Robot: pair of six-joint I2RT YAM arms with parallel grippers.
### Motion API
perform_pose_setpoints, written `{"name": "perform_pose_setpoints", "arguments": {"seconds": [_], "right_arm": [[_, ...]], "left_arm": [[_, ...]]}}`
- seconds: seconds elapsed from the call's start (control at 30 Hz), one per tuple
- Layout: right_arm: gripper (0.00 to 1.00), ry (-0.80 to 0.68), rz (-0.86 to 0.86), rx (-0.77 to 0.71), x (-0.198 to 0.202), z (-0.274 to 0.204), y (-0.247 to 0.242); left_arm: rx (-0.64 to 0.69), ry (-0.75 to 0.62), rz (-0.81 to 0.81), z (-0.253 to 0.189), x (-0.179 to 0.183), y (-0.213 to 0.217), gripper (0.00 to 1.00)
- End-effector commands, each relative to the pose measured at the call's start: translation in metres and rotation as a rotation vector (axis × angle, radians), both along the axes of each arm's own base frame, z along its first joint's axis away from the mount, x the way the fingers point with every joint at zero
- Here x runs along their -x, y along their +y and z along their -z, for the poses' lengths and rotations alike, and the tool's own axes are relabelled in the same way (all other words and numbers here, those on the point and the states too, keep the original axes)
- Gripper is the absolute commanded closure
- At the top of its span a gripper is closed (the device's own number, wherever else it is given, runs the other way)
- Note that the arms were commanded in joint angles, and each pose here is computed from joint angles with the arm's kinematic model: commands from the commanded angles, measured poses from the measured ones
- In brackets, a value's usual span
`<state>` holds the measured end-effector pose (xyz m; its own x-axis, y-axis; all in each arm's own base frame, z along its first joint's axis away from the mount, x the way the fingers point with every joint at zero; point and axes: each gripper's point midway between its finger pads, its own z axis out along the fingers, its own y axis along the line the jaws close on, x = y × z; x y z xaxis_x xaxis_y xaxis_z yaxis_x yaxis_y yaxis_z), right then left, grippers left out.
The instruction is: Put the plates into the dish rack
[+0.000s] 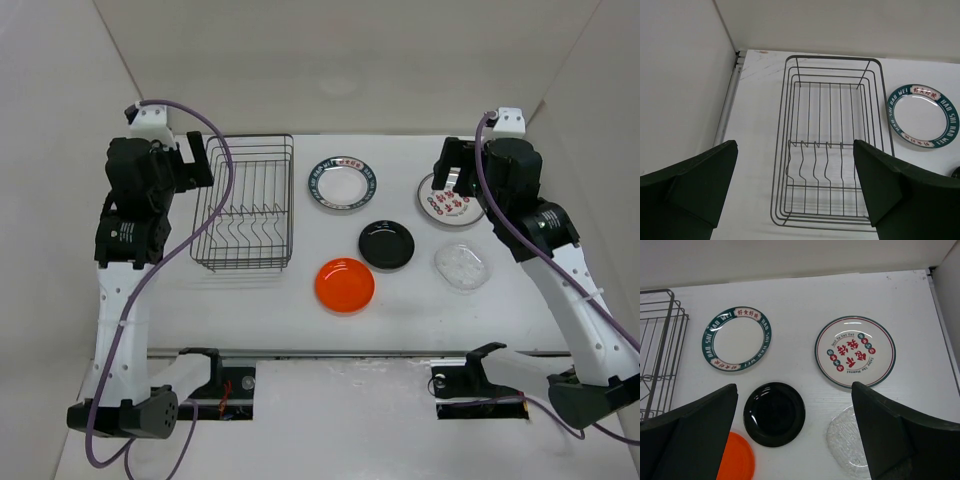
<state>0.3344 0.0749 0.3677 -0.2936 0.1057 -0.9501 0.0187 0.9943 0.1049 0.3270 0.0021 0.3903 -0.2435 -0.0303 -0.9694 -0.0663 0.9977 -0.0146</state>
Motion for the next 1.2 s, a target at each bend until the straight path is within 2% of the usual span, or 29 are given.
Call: {"name": "perform_pose_setpoints", "arguments": {"seconds": [0.0, 0.1, 0.17, 0.23, 0.3, 0.33, 0.37, 0.43, 0.47, 0.5, 0.63, 0.87, 1.03, 1.17], "right_arm": [[0.00, -0.071, 0.021, -0.029, 0.000, -0.022, 0.000], [0.00, -0.105, -0.013, -0.053, -0.005, -0.029, 0.008], [0.00, -0.103, -0.047, -0.088, -0.018, -0.015, 0.022], [0.00, -0.140, -0.173, -0.150, -0.037, -0.015, 0.045], [0.00, -0.051, -0.317, -0.192, -0.067, 0.021, 0.072], [0.00, -0.074, -0.375, -0.212, -0.082, 0.019, 0.083], [0.00, 0.003, -0.421, -0.232, -0.109, 0.049, 0.098], [0.00, 0.072, -0.534, -0.271, -0.134, 0.071, 0.118], [0.00, 0.070, -0.567, -0.280, -0.148, 0.063, 0.127], [0.00, 0.155, -0.574, -0.290, -0.170, 0.107, 0.135], [0.02, 0.232, -0.588, -0.316, -0.217, 0.161, 0.139], [0.04, 0.335, -0.551, -0.367, -0.245, 0.218, 0.130], [0.05, 0.480, -0.545, -0.394, -0.238, 0.265, 0.133], [0.08, 0.515, -0.539, -0.398, -0.238, 0.284, 0.133]], "left_arm": [[0.025, -0.058, -0.012, -0.016, 0.005, 0.001, 0.00], [0.048, -0.069, -0.018, -0.018, 0.007, 0.002, 0.00], [0.052, -0.068, 0.000, -0.018, 0.007, -0.001, 0.00], [0.053, -0.080, 0.000, -0.021, 0.006, -0.001, 0.00], [0.048, -0.070, -0.018, -0.018, 0.003, 0.002, 0.00], [0.048, -0.061, -0.018, -0.016, 0.004, 0.002, 0.00], [0.039, -0.060, -0.016, -0.016, 0.004, 0.002, 0.00], [0.030, -0.070, -0.003, -0.014, 0.003, 0.001, 0.00], [0.032, -0.082, -0.001, -0.018, 0.007, 0.002, 0.00], [0.037, -0.082, 0.021, -0.017, 0.009, -0.002, 0.00], [0.027, -0.090, 0.058, -0.015, 0.008, -0.004, 0.00], [0.030, -0.062, 0.107, -0.004, 0.008, -0.012, 0.00], [0.028, -0.062, 0.133, -0.005, 0.008, -0.015, 0.00], [0.027, -0.062, 0.124, -0.005, 0.008, -0.012, 0.00]]}}
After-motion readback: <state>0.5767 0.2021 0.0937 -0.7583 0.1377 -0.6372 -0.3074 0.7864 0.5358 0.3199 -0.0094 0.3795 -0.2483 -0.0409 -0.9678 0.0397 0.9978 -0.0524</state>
